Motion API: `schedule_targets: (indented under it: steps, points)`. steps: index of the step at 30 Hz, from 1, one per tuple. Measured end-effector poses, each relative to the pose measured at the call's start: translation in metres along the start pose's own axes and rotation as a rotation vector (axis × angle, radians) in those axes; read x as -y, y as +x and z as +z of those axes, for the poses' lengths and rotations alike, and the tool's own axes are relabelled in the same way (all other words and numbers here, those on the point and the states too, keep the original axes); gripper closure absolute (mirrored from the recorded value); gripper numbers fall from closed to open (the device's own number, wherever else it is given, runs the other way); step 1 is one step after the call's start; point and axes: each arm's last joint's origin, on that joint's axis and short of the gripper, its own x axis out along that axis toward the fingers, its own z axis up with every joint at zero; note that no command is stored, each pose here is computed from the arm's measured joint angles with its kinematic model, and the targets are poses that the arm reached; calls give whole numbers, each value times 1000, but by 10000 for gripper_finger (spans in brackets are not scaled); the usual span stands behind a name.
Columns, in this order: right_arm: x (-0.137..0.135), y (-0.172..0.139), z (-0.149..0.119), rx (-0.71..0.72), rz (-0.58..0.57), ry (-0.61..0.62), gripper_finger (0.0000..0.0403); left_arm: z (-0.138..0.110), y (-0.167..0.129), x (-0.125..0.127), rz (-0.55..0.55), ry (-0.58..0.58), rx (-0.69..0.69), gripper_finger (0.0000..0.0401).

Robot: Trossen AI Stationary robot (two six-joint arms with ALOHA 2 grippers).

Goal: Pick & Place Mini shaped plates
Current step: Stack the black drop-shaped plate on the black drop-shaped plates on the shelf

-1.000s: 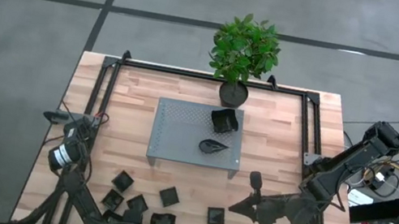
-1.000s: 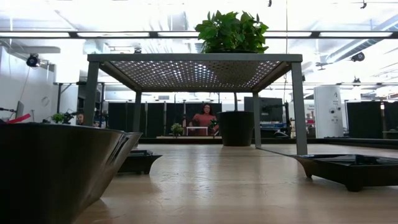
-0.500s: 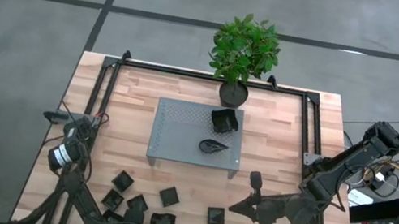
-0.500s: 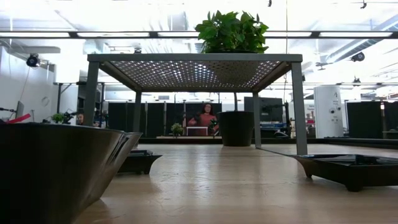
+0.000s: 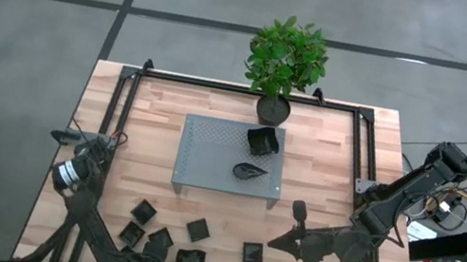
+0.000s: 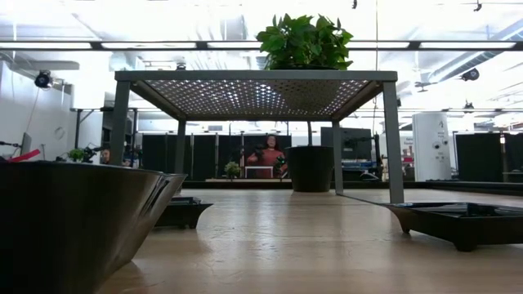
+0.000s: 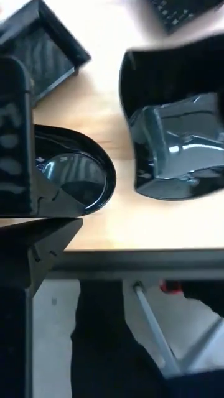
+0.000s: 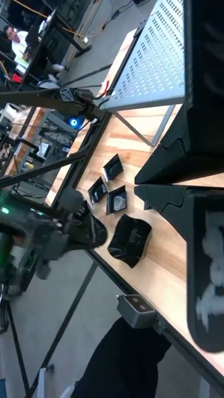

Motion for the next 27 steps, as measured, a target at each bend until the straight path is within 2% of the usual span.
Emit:
schedule_targets:
  steps: [3, 8, 12, 16, 22, 27]
  points:
    - [0, 0, 0, 0, 6, -3, 394, 5, -22, -4, -19, 3, 60, 401]
    - [-3, 0, -1, 11, 104, -26, 394, 17, -66, -16, -24, 56, 244, 401]
    - [-6, 0, 3, 102, 176, -47, 394, 32, -104, -24, -57, 136, 469, 401]
    - [-10, 3, 5, 202, 243, -70, 392, 49, -134, -28, -143, 241, 687, 401]
    - [-18, 16, 4, 246, 244, -77, 349, 65, -149, -35, -345, 370, 897, 401]
    - [-26, 30, 2, 309, 223, -114, 292, 78, -131, -49, -453, 435, 970, 401]
